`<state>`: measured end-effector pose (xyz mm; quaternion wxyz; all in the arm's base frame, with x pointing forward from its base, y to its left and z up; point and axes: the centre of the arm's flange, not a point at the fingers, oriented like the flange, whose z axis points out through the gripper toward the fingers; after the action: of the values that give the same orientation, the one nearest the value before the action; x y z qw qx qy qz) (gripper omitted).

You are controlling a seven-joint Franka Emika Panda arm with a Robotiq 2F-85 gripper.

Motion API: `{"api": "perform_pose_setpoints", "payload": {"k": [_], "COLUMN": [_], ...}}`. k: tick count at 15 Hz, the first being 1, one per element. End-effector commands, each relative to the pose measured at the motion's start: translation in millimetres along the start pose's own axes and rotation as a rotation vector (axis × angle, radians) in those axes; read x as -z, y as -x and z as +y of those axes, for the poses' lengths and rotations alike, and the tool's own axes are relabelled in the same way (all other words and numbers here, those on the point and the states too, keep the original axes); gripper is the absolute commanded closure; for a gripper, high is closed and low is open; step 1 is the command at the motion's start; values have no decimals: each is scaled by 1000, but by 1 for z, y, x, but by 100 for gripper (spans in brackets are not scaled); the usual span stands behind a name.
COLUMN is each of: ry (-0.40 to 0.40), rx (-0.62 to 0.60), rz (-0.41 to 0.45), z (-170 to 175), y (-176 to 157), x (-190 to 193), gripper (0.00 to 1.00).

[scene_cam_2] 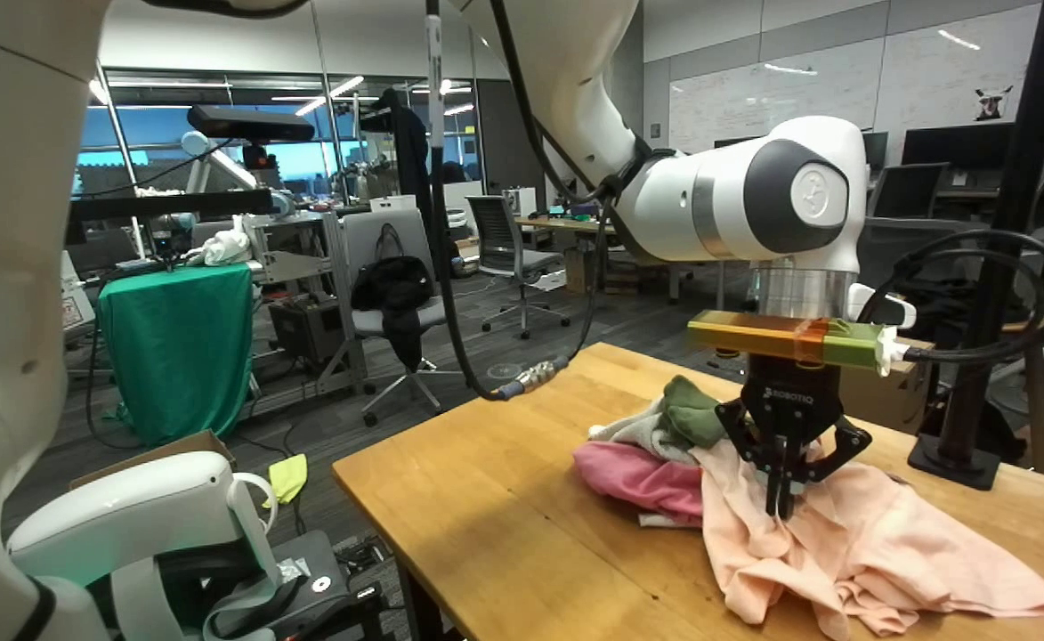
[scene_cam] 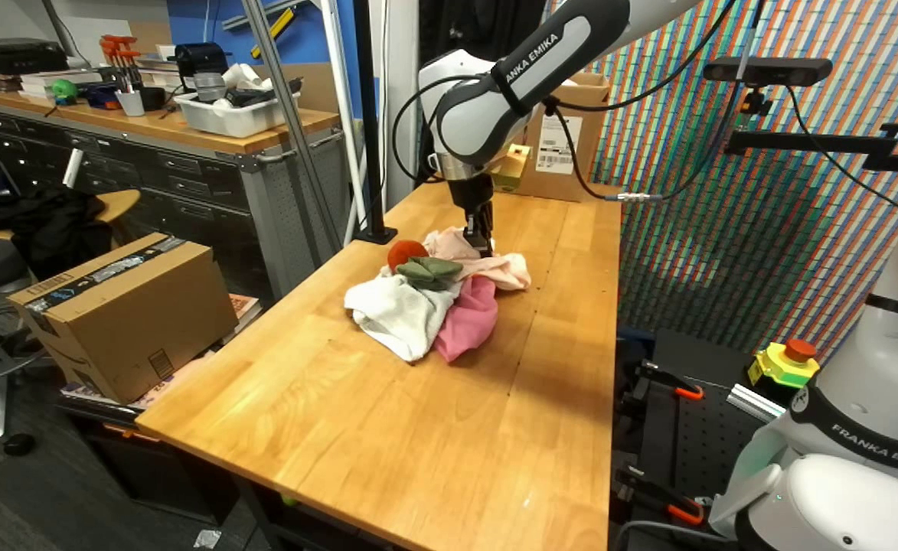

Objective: Separate the objects on the table

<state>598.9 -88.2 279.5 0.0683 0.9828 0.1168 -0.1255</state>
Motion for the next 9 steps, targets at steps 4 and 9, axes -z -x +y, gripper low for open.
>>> {"api": "perform_pose_setpoints", "payload": {"k": [4,9], "ry": [119,231], "rx": [-52,-146], "rz": [33,147], "z": [16,38], "y": [18,53], "x": [52,126], "gripper": [98,98]}}
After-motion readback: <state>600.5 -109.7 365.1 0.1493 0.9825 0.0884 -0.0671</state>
